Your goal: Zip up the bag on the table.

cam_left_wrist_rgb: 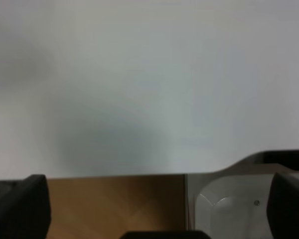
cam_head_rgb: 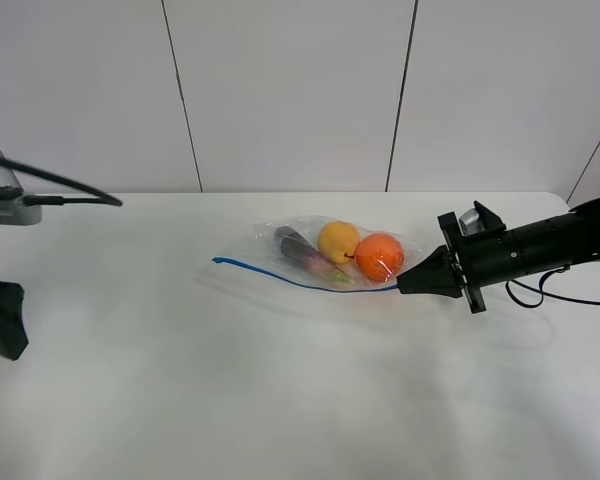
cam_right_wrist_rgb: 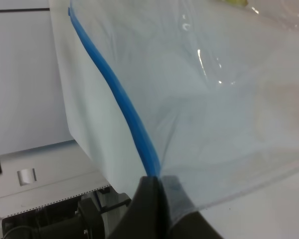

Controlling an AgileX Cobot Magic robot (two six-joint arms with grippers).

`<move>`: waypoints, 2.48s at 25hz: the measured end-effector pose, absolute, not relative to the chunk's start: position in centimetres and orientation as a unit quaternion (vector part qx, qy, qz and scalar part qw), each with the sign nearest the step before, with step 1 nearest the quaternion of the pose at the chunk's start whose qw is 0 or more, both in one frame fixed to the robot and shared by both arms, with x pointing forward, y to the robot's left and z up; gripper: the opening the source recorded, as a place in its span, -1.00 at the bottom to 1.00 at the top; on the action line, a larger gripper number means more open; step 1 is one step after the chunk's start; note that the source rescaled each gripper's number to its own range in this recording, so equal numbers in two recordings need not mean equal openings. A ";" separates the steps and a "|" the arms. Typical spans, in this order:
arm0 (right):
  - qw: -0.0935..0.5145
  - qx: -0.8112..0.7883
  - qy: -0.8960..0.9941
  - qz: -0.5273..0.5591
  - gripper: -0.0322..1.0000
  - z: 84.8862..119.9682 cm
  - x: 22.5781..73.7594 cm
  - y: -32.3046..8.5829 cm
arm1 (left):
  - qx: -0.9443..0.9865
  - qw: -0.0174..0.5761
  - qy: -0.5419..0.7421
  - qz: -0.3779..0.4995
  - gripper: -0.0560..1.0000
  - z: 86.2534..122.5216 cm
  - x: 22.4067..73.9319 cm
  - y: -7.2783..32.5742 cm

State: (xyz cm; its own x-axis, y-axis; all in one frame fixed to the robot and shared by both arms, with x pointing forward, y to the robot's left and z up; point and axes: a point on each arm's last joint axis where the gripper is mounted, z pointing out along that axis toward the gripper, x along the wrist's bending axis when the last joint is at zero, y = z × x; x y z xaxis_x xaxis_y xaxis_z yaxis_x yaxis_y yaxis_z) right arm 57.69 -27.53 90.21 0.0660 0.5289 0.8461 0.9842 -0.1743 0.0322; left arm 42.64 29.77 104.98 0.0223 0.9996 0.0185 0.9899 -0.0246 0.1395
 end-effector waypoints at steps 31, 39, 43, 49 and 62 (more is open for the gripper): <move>0.300 -0.665 -0.568 -0.380 -0.94 90.2 57.7 -27.5 | 0.600 0.365 0.623 0.344 1.00 106.4 22.4 29.5; 0.303 -0.662 -0.579 -0.368 -0.25 90.1 57.4 -27.6 | 0.598 0.370 0.620 0.349 1.00 106.3 22.0 29.5; 0.304 -0.664 -0.587 -0.349 0.77 90.3 57.6 -27.7 | 0.598 0.370 0.620 0.349 1.00 106.3 22.0 29.5; 0.219 -0.679 -0.649 -0.266 0.98 94.3 60.6 -29.7 | 0.598 0.370 0.620 0.349 1.00 106.3 22.0 29.5; -0.057 -0.685 -0.720 -0.098 1.00 103.2 65.4 -33.5 | 0.598 0.370 0.620 0.349 1.00 106.3 22.1 29.5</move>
